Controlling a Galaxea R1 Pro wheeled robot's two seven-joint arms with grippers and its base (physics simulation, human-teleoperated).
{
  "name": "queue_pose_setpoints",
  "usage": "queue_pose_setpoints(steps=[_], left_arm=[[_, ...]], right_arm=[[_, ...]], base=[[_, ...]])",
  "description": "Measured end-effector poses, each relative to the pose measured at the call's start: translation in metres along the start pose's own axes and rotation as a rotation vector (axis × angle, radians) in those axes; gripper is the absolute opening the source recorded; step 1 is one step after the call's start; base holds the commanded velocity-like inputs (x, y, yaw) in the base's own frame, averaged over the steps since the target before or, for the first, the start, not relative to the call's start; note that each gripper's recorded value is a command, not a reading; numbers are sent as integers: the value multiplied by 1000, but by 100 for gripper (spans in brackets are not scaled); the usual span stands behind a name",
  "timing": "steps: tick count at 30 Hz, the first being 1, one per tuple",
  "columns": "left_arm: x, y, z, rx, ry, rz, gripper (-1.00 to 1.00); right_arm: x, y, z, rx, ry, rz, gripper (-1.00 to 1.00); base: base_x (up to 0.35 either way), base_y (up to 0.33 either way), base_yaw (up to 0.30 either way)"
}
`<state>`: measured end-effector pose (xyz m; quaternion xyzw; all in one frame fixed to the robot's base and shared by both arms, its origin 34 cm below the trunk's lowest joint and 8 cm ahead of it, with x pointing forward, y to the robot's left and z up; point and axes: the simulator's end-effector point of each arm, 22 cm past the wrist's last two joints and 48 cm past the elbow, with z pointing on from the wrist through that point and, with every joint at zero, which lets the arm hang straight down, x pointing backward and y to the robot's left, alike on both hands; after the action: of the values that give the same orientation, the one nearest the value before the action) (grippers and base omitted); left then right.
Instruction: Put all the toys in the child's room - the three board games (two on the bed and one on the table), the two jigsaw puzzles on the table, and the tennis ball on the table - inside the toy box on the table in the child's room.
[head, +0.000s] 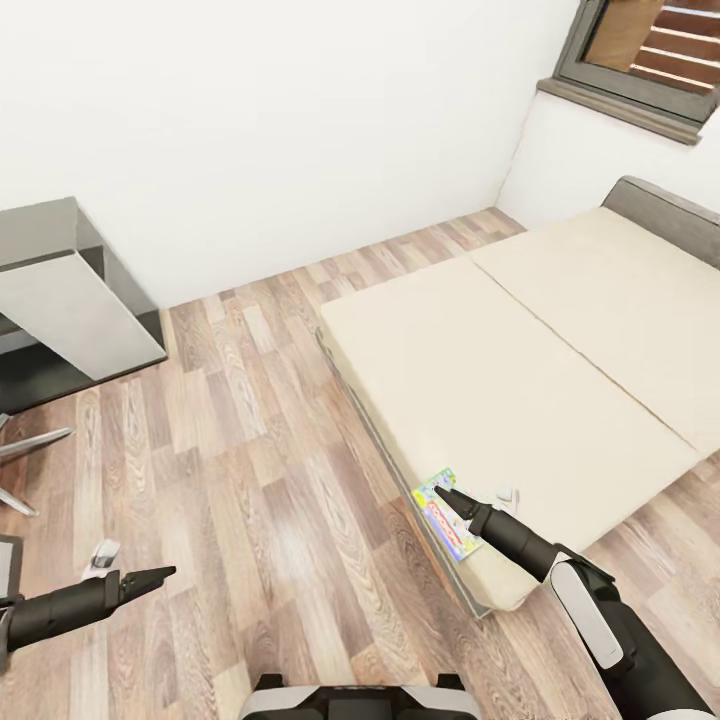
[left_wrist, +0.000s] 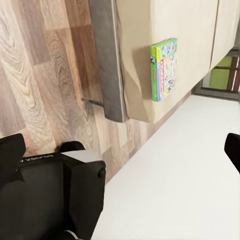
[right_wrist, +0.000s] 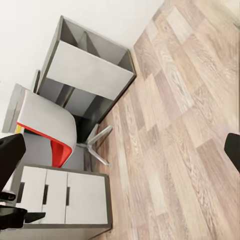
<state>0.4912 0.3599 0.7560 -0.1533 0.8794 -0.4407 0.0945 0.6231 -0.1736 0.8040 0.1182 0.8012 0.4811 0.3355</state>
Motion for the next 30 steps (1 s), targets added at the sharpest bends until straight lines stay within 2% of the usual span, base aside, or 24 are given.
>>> queue_pose_setpoints(steps=[18,24,30], left_arm=[[-6,-7,-6,4,-12,19,100],[-14,-6,-19,-13,-21,35,100],[-19,-9,-23,-13,-32,45,100]], right_arm=[[-9,14,-1,-31,-14,-19,100],[-17,28,3,-68,-56,1,100],[-15,28,-7,-62,-107,-9,100]], base=[[0,0,-205],[0,0,-140],[0,0,-97]])
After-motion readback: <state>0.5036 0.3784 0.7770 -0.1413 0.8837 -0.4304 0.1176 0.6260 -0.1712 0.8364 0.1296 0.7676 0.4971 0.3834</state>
